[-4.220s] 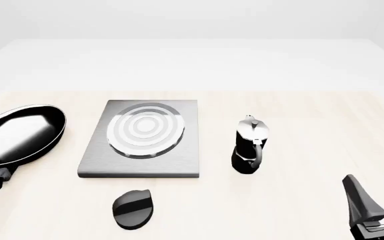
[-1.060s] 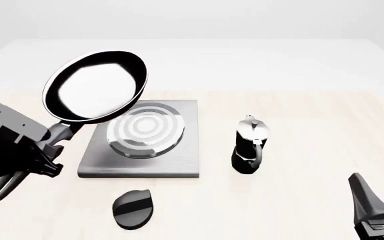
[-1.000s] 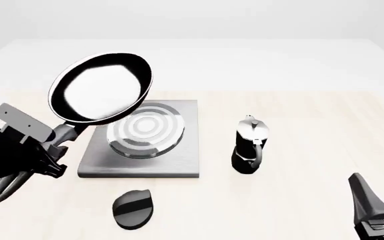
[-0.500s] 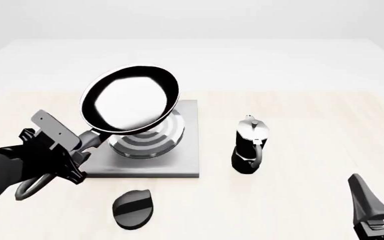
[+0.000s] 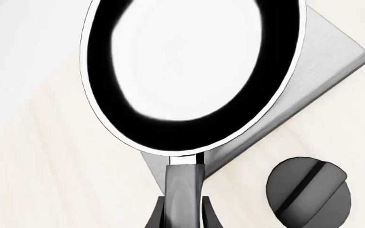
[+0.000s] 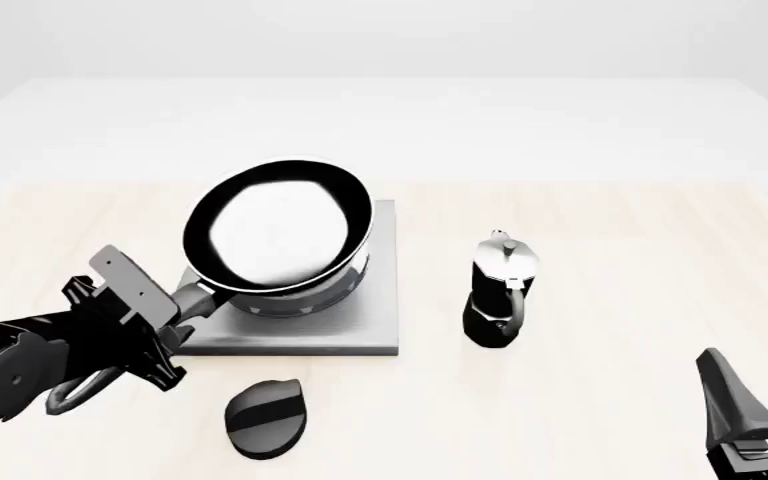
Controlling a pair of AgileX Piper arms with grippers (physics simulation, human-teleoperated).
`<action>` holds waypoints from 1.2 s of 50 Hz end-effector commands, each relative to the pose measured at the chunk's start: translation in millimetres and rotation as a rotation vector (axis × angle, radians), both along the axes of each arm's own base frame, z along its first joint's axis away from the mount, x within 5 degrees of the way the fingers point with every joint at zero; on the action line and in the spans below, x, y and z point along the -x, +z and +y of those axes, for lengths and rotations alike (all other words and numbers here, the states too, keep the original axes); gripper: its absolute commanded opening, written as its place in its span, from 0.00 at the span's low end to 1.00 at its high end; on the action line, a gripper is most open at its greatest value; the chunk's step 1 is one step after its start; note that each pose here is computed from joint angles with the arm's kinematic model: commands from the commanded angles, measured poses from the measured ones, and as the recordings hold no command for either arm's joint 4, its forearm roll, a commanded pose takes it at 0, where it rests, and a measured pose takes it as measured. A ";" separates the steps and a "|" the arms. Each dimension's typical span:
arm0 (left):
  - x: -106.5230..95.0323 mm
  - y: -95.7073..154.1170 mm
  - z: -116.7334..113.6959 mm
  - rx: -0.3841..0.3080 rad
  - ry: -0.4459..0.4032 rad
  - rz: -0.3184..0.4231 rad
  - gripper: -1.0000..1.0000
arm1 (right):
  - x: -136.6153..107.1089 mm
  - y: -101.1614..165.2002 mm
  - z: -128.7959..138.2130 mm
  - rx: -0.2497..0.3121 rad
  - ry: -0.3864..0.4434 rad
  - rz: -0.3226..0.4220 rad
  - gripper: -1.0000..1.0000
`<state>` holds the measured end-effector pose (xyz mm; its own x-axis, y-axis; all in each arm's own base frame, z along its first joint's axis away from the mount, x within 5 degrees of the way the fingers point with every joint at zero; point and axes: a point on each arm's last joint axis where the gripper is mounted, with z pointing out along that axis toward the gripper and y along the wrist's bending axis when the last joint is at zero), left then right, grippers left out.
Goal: Turn on the stove and put the frying pan on it.
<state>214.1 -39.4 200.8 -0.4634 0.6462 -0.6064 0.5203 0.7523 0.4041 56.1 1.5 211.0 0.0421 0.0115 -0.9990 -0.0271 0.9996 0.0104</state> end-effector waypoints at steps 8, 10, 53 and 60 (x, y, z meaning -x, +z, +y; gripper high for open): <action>-4.0 -4.8 -1.0 0.040 0.028 -0.014 0.00 | 0.0 0.2 -0.1 -0.001 -0.001 0.002 1.00; -4.8 -4.3 -1.1 0.043 0.031 -0.015 0.00 | 0.1 0.2 -0.1 -0.001 -0.001 0.002 1.00; -4.0 -34.3 3.7 0.011 0.029 0.022 0.00 | -0.2 -1.5 -0.2 -0.005 -0.004 0.007 1.00; -3.3 -34.8 4.0 0.009 0.027 0.023 0.00 | -0.1 -1.1 -0.2 -0.005 -0.004 0.006 1.00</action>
<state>213.8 -36.0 166.8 -0.4575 0.6802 -0.5728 0.5492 0.7227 0.4196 56.3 1.3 209.5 0.0358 0.0151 -0.9992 -0.0231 0.9996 0.0143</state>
